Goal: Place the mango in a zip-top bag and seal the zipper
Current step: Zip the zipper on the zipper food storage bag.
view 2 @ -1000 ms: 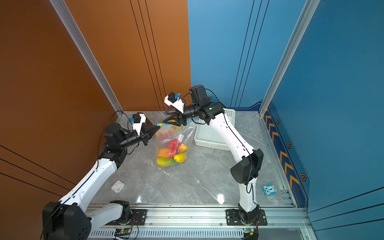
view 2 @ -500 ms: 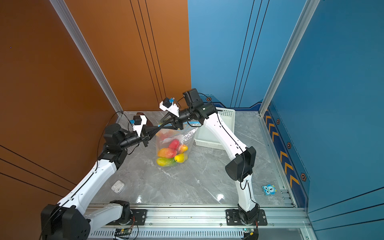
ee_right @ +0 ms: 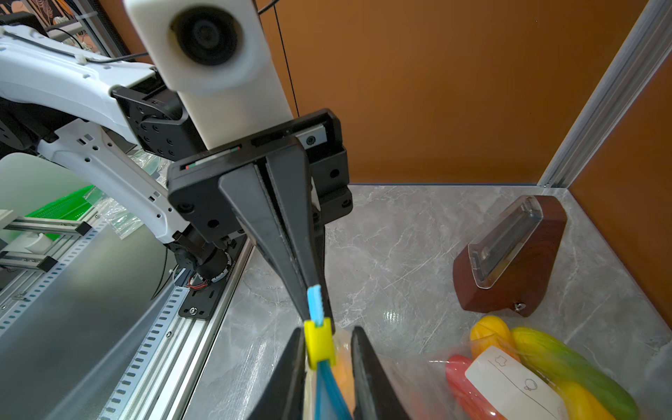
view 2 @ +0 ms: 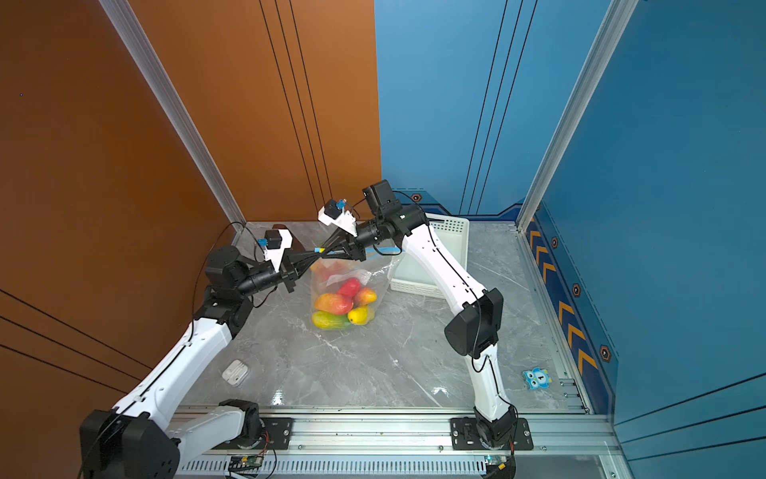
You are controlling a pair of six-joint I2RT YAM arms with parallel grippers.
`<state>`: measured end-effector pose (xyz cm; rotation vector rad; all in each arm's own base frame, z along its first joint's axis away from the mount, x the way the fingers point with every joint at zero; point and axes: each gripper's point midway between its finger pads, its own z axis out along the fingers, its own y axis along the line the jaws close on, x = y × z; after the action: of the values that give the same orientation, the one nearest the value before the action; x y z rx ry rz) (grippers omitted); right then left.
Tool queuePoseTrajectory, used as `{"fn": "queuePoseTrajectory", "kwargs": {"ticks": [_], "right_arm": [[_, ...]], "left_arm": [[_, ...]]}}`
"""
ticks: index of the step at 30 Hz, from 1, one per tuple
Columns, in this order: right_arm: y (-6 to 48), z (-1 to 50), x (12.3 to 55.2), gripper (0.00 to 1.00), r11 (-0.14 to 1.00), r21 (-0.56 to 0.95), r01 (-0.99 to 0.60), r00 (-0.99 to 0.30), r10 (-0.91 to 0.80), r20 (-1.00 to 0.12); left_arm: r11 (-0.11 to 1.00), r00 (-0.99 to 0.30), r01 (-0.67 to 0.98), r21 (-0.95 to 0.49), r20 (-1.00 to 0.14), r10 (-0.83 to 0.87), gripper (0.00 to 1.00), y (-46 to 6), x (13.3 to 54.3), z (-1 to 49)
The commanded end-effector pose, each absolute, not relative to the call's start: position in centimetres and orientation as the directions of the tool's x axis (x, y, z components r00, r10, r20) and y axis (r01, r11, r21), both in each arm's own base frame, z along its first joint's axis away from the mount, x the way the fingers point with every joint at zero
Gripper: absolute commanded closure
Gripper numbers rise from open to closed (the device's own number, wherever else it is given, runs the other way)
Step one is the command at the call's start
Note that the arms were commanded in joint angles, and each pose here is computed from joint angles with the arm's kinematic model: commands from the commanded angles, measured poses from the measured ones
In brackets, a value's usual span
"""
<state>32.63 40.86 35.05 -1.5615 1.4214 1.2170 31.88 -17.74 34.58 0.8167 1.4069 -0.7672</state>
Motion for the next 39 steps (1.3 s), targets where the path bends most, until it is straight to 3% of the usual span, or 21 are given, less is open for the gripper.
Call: {"fn": "queuePoseTrajectory", "kwargs": {"ticks": [1, 3, 6, 19, 26, 39], "right_arm": [[40.5, 36.3, 31.7, 0.75, -0.203, 0.111, -0.973, -0.043, -0.309, -0.95], [40.5, 36.6, 31.5, 0.69, -0.209, 0.117, -0.971, -0.049, -0.304, -0.952], [40.4, 36.8, 31.3, 0.69, -0.216, 0.119, -0.969, -0.05, -0.3, -0.953], [40.4, 36.6, 31.5, 0.91, -0.205, 0.142, -0.968, -0.074, -0.31, -0.948], [39.3, 35.6, 32.8, 0.99, -0.063, 0.087, -0.994, -0.055, -0.395, -0.917], [35.3, 33.8, 35.2, 1.0, 0.114, 0.033, -0.993, -0.086, -0.492, -0.866]], "left_arm": [[0.501, 0.105, 0.86, 0.099, -0.994, 0.016, 1.0, -18.1, 30.9, 36.9], [0.502, 0.104, 0.859, 0.099, -0.994, 0.018, 1.0, -18.1, 30.9, 36.8], [0.501, 0.104, 0.86, 0.099, -0.994, 0.018, 1.0, -18.1, 30.9, 36.7], [0.526, 0.107, 0.844, 0.103, -0.994, 0.022, 1.0, -17.8, 31.2, 36.6], [0.571, 0.092, 0.817, 0.085, -0.996, 0.016, 1.0, -17.1, 31.6, 36.5], [0.664, 0.075, 0.746, 0.062, -0.997, 0.009, 1.0, -15.5, 32.9, 36.4]]}}
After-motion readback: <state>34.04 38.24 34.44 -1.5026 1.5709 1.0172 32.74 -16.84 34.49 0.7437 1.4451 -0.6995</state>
